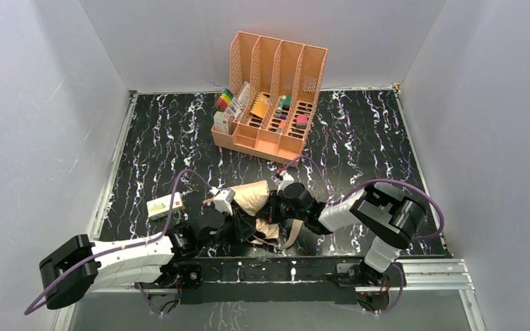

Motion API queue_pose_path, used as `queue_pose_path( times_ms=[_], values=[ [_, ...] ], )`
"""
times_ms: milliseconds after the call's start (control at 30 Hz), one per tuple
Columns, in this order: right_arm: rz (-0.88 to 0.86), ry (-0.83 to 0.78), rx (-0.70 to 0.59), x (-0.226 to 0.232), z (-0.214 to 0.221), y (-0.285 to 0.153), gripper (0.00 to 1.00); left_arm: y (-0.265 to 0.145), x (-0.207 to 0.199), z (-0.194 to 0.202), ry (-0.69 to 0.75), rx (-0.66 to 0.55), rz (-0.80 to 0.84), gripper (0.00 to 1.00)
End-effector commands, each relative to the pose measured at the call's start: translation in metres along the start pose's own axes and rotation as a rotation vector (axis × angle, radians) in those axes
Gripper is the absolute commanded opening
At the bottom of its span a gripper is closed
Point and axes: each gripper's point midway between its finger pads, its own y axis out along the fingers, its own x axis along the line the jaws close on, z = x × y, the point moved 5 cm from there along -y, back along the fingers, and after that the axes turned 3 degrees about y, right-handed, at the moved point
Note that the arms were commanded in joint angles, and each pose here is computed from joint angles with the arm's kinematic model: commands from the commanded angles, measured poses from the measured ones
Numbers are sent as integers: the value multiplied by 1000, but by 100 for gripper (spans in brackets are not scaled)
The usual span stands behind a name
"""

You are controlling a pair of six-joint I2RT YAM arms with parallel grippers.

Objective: Put away the umbrella

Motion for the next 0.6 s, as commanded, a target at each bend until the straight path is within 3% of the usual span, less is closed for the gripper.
queue_pose_path(
  times_ms=[0,100,267,433,567],
  values=[
    [169,-5,56,-38,14,-3,0,-11,-9,-14,70,6,-26,17],
    [201,10,92,-44,22,-6,0,-25,-21,-46,118,-55,-112,36],
    [237,36,128,-54,34,-18,0,-49,-25,-105,234,-62,-271,51],
    [230,33,165,-54,39,-23,0,-40,8,-152,205,13,-232,66],
    [226,32,197,-53,44,-27,0,-22,16,-164,333,136,-129,92]
  ],
)
